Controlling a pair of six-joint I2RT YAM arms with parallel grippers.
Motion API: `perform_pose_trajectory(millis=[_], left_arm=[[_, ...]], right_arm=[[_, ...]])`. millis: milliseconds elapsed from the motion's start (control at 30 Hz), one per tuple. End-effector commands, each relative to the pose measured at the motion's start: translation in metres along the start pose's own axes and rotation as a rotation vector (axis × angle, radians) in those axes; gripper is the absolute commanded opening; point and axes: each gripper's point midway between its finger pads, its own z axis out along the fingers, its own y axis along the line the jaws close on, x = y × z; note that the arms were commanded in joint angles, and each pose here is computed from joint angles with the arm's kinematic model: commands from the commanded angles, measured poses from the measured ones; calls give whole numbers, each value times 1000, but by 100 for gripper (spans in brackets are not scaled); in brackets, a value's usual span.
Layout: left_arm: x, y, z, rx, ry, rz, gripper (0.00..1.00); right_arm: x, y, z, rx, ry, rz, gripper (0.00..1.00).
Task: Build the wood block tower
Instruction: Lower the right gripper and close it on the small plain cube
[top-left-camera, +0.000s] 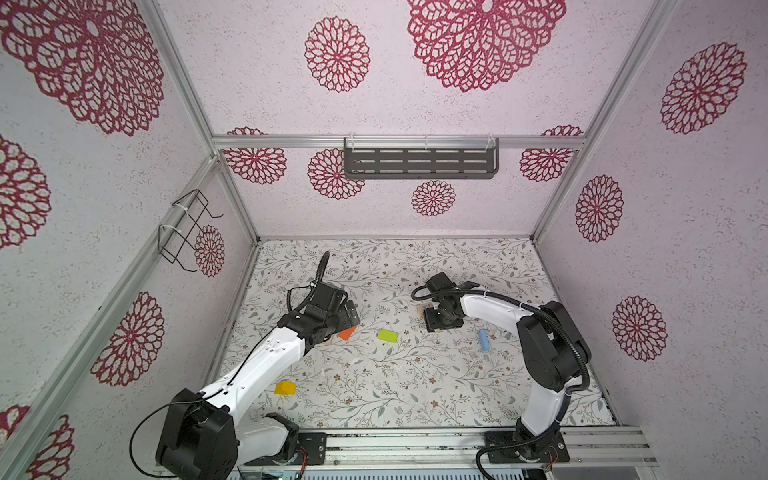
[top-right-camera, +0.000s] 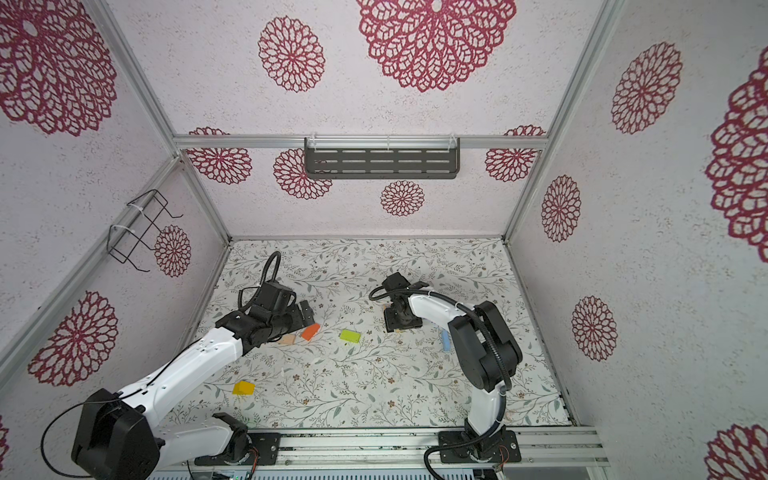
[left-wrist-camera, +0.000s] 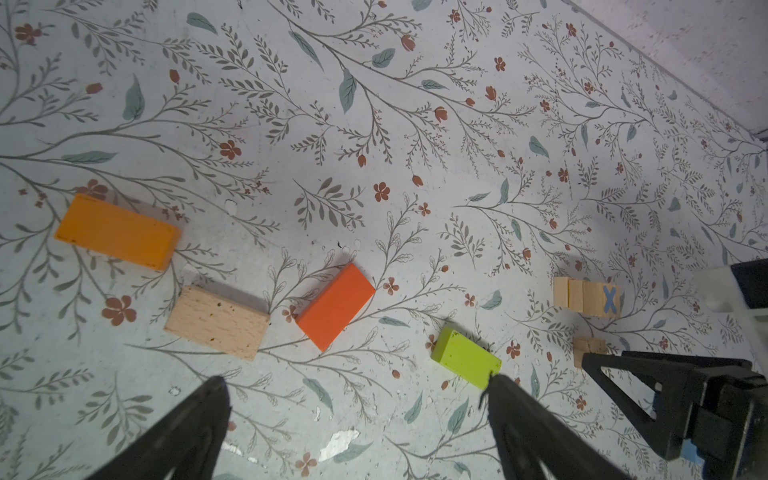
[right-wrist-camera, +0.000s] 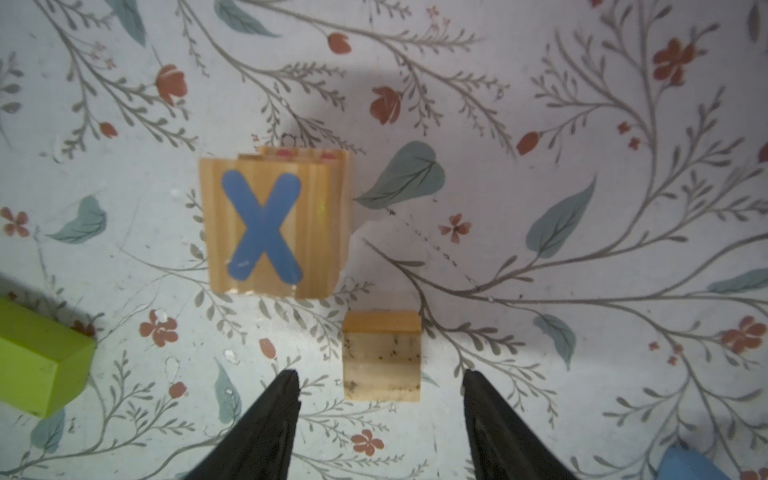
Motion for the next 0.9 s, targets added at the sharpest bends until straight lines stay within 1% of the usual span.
perform_pose_trajectory(millis=[0, 500, 733, 867], left_arm=[[-6, 0, 1, 10, -21, -6, 99], [-4, 4, 6, 3, -10, -13, 99], [-3, 3, 7, 8, -2, -16, 99], [-4, 2, 7, 13, 1, -17, 99]], right_arm=[[-6, -1, -2, 22, -8, 1, 64], [-7, -5, 9, 50, -2, 1, 51], [-5, -5, 10, 52, 7, 2, 38], [-7, -7, 1, 59, -2, 1, 34]])
